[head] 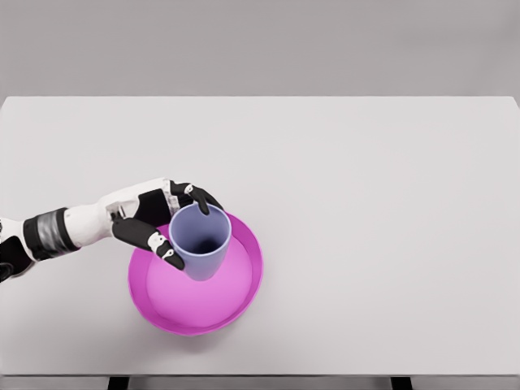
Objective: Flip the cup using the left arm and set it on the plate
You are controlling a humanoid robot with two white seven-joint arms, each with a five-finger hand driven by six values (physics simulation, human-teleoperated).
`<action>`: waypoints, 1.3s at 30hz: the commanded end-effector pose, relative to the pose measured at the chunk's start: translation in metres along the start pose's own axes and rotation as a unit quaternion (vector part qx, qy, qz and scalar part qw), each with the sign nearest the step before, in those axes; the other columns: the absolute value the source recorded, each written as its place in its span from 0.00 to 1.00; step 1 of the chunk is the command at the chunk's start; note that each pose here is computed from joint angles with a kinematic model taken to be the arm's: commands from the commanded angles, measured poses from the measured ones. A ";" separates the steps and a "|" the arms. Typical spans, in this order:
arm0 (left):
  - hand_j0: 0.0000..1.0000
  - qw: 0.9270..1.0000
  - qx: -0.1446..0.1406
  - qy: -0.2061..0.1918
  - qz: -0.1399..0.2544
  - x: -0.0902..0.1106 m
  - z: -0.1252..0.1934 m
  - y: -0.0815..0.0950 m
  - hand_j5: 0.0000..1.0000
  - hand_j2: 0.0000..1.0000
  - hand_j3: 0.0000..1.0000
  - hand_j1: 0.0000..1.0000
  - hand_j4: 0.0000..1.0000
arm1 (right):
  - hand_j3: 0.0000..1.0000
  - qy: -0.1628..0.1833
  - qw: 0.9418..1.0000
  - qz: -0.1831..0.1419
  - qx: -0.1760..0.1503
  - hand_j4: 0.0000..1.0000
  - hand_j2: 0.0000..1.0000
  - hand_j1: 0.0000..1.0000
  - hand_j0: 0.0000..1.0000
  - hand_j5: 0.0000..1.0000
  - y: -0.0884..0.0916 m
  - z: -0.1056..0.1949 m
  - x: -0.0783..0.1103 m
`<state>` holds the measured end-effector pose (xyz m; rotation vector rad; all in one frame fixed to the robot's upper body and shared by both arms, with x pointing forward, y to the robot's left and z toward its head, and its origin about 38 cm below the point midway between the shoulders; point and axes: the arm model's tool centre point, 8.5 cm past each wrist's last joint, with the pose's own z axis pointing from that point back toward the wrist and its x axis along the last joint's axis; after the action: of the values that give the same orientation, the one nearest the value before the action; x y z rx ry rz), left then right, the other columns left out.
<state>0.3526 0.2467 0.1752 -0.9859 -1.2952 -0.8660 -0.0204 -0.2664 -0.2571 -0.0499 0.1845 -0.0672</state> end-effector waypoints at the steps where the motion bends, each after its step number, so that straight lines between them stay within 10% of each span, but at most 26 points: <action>1: 0.48 1.000 0.002 -0.006 0.006 -0.004 -0.006 0.002 0.48 0.48 0.48 0.48 0.48 | 1.00 0.000 1.000 0.000 0.000 1.00 1.00 1.00 1.00 1.00 0.000 0.000 0.000; 28: 0.50 0.999 0.042 0.029 0.016 -0.045 -0.004 0.025 0.50 0.50 0.50 0.50 0.50 | 1.00 0.000 1.000 0.001 0.000 1.00 1.00 1.00 1.00 1.00 0.000 0.000 0.000; 39: 0.74 0.998 0.042 0.037 0.007 -0.050 -0.002 0.024 0.74 0.74 0.74 0.74 0.74 | 1.00 0.000 1.000 0.001 0.000 1.00 1.00 1.00 1.00 1.00 0.000 0.000 0.000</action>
<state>0.3709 0.2516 0.1225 -0.8855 -1.2478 -0.8283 -0.0203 -0.2664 -0.2571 -0.0499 0.1843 -0.0673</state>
